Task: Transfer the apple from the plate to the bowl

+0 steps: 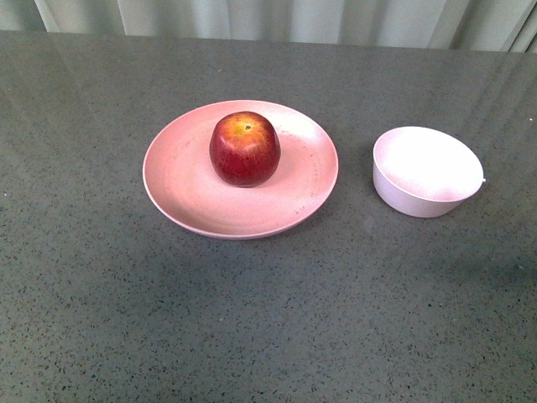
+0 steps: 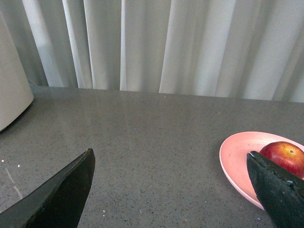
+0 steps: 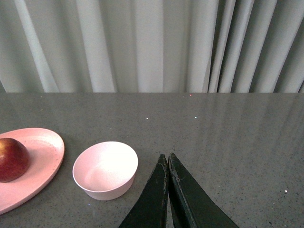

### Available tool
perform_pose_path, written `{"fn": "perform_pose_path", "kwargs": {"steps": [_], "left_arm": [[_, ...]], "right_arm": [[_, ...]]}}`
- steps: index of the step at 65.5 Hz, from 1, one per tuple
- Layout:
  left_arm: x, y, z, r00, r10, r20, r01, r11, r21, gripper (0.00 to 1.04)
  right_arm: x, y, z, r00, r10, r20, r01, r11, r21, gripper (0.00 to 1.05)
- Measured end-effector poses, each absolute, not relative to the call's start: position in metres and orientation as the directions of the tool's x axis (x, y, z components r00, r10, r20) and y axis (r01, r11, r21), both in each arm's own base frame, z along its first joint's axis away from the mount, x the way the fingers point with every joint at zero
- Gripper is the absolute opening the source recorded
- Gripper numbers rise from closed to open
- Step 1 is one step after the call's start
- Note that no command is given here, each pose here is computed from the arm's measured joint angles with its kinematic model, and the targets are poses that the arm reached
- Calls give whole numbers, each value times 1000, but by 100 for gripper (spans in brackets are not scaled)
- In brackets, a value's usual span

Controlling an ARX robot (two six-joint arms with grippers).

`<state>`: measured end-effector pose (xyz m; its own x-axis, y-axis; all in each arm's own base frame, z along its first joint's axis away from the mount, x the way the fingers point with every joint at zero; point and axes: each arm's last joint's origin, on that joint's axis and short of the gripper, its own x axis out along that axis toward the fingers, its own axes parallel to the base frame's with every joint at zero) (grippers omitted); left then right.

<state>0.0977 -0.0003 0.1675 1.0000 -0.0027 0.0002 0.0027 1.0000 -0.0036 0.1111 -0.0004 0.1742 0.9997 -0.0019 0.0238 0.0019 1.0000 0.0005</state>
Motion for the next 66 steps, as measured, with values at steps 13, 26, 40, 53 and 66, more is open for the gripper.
{"fn": "perform_pose_path", "kwargs": {"steps": [13, 26, 40, 53, 66], "left_arm": [[98, 0, 167, 1000, -3, 0, 3, 1000, -4, 96], [98, 0, 167, 1000, -3, 0, 3, 1000, -4, 96], [98, 0, 167, 1000, -3, 0, 3, 1000, -4, 96], [98, 0, 167, 1000, -3, 0, 3, 1000, -4, 96], [98, 0, 167, 1000, -3, 0, 3, 1000, -4, 96]], "right_arm": [[108, 0, 174, 1000, -2, 23, 2, 1000, 1, 2], [97, 0, 171, 1000, -2, 17, 2, 1000, 1, 2], [97, 0, 171, 1000, -2, 19, 2, 1000, 1, 2], [97, 0, 171, 1000, -2, 18, 2, 1000, 0, 39], [97, 0, 171, 1000, -2, 18, 2, 1000, 0, 72]]}}
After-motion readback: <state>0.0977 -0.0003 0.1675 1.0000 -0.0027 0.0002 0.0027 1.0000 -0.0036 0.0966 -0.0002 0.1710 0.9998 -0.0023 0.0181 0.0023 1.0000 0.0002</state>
